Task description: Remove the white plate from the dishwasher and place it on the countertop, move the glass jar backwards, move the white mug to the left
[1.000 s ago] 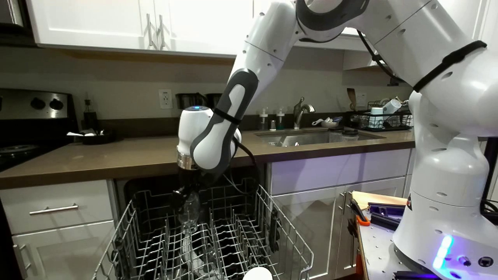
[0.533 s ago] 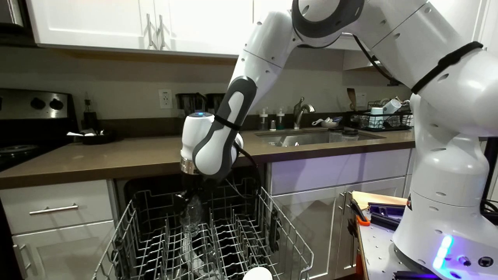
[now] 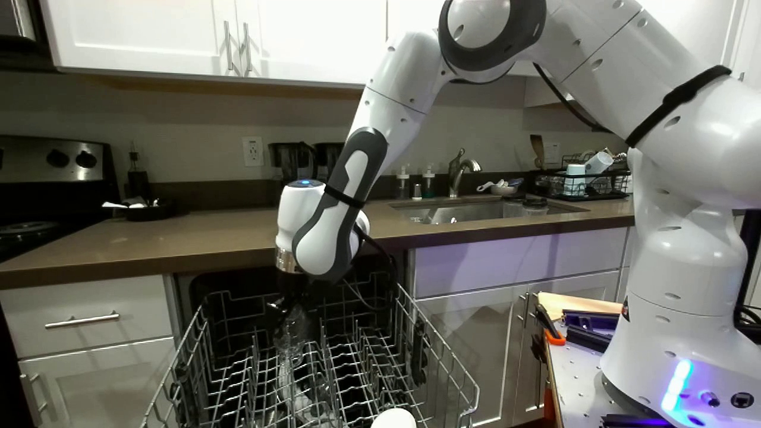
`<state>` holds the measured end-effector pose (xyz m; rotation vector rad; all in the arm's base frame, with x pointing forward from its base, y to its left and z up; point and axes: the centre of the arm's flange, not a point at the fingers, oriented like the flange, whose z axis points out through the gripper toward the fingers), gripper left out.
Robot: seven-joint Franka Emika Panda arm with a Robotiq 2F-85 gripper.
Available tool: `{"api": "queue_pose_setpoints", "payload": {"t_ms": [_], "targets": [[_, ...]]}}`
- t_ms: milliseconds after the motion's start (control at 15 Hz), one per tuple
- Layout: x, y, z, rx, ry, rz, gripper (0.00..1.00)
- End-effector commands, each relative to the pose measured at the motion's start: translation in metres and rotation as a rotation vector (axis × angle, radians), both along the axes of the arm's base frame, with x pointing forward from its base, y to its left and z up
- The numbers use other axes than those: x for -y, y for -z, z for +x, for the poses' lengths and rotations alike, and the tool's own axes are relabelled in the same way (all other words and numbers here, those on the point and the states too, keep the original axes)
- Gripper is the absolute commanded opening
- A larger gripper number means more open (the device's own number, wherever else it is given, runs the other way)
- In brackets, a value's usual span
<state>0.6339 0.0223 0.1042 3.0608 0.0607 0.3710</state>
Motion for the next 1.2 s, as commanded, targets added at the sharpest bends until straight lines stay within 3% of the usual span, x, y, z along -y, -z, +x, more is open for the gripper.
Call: {"api": "queue_pose_setpoints", "payload": {"t_ms": [0,933,1067,1133], "targets": [[0.003,0.006,0.010,0.027,-0.002,0.028,0.67],[0.006,0.034,0.021,-0.007,0.015,0.070,0.67],[0.006,0.034,0.021,-0.012,0.014,0.069,0.76],[0.005,0.033,0.021,-0.017,0.014,0.068,0.87]]}}
